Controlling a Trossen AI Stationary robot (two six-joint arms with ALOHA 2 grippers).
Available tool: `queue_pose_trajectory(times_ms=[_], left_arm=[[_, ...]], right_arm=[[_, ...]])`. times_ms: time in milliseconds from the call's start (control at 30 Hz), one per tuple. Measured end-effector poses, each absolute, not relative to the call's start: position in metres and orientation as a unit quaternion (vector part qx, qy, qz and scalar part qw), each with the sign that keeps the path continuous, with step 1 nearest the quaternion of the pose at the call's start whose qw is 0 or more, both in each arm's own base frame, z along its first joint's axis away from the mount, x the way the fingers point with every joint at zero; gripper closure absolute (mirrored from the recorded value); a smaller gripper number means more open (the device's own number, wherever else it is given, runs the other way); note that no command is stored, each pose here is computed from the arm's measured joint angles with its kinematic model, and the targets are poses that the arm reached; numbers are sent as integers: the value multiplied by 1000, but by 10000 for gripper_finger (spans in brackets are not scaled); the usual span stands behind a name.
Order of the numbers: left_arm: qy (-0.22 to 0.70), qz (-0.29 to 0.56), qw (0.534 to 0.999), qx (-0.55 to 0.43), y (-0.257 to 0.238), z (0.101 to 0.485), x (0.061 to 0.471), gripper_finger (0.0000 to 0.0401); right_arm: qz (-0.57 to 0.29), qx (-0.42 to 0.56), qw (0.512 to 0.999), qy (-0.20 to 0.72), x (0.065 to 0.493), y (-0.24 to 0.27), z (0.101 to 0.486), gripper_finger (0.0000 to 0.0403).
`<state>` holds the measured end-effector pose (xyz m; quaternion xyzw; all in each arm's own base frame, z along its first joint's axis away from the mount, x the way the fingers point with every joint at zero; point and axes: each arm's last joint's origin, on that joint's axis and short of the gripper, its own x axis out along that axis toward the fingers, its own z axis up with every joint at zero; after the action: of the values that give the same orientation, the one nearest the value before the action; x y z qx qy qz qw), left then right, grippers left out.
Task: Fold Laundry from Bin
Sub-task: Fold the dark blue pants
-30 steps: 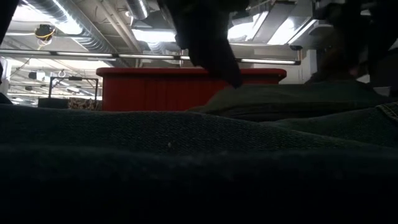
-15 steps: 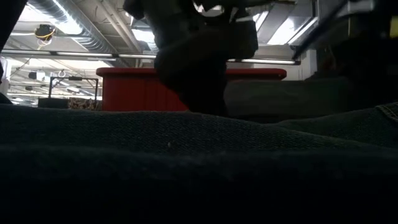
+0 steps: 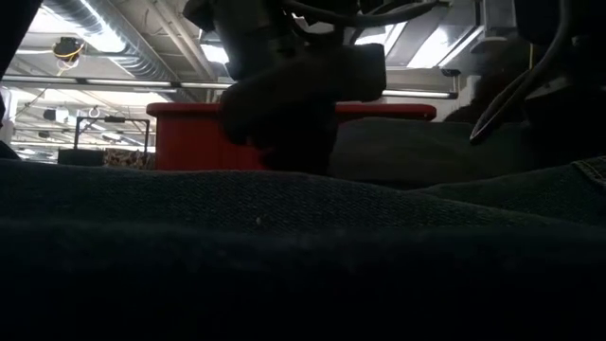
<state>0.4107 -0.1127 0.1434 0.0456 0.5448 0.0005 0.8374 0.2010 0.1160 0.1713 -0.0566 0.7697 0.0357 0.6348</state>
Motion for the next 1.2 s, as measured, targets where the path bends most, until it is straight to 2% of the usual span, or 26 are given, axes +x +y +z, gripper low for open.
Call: queue_pose_trajectory(times_ms=[233,467,533,600,700,833,1200], left_arm=[[541,-31,840,23,-112,172,401,362],[500,-44,864,31,-108,211,393,362],[487,-46,871,46,-106,220,391,362],[468,-37,880,65,-102,227,392,362],[449,-6,888,97,-94,229,396,362],[426,34,899,99,-78,233,404,362],[410,121,902,53,1,230,419,362]], right_arm=[[54,-70,621,779,208,121,203,208],[-2,-141,612,778,211,117,254,208],[-28,-178,625,760,213,115,264,208],[-48,-224,657,718,214,111,271,208],[-82,-256,662,700,212,101,278,208],[-95,-244,677,688,207,88,283,208],[-149,-220,636,724,169,49,246,208]])
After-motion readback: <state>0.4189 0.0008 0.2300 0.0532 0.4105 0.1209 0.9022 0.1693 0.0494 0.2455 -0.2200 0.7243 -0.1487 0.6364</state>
